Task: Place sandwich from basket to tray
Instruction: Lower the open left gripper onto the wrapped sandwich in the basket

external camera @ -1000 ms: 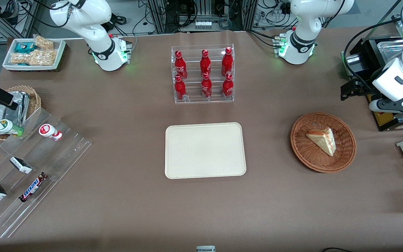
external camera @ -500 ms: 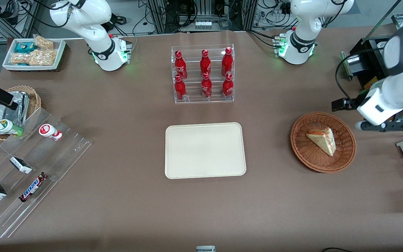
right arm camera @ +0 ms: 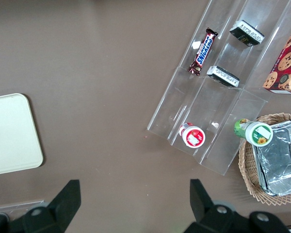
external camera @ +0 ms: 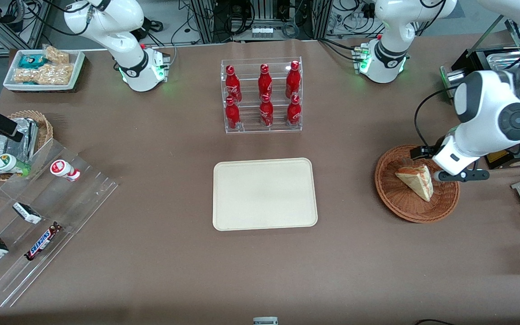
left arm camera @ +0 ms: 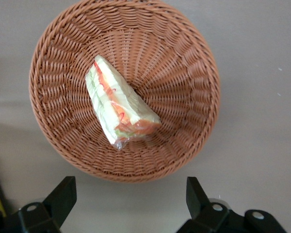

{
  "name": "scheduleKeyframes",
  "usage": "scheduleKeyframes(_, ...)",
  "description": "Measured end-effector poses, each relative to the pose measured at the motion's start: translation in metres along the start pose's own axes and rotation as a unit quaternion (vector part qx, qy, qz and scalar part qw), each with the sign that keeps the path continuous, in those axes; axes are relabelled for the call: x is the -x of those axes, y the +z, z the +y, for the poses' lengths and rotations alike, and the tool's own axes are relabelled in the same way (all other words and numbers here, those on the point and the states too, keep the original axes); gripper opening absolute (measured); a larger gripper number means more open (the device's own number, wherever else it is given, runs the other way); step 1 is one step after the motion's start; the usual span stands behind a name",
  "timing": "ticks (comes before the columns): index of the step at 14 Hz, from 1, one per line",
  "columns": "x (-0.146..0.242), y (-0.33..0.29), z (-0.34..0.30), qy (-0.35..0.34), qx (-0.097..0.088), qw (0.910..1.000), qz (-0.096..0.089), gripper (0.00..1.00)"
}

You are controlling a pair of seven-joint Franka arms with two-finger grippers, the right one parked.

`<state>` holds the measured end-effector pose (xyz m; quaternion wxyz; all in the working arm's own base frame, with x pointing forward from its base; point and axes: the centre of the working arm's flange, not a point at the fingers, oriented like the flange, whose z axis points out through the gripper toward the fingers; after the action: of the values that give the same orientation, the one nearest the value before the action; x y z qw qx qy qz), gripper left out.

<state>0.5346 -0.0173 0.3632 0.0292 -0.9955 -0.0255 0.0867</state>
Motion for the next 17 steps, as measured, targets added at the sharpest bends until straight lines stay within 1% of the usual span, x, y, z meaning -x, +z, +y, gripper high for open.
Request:
scheduleKeyframes(2, 0.001, 0.018, -0.002, -0.054, 0.003, 0.9984, 0.015, 1.00)
scheduleKeyframes(3, 0.000, 0.025, -0.004, -0.091, 0.006, 0.9956, 0.022, 1.00)
scheduleKeyframes(4, -0.002, 0.031, -0.006, -0.133, 0.009, 0.9908, 0.026, 1.00)
scheduleKeyframes(6, -0.009, 0.044, -0.012, -0.213, 0.015, 0.9763, 0.032, 1.00)
scheduleKeyframes(8, -0.017, 0.055, -0.023, -0.270, 0.023, 0.9619, 0.039, 1.00)
scheduleKeyframes(10, -0.023, 0.069, -0.035, -0.312, 0.030, 0.9488, 0.042, 1.00)
scheduleKeyframes(12, -0.027, 0.081, -0.039, -0.347, 0.034, 0.9362, 0.042, 1.00)
scheduleKeyframes(13, -0.029, 0.087, -0.038, -0.368, 0.036, 0.9284, 0.041, 0.98)
scheduleKeyframes(14, -0.030, 0.092, -0.037, -0.392, 0.037, 0.9183, 0.039, 0.94)
scheduleKeyframes(15, -0.031, 0.097, -0.034, -0.421, 0.038, 0.9058, 0.034, 0.82)
scheduleKeyframes(16, -0.031, 0.101, -0.031, -0.441, 0.037, 0.8962, 0.030, 0.72)
scheduleKeyframes(17, -0.031, 0.104, -0.029, -0.451, 0.037, 0.8913, 0.027, 0.59)
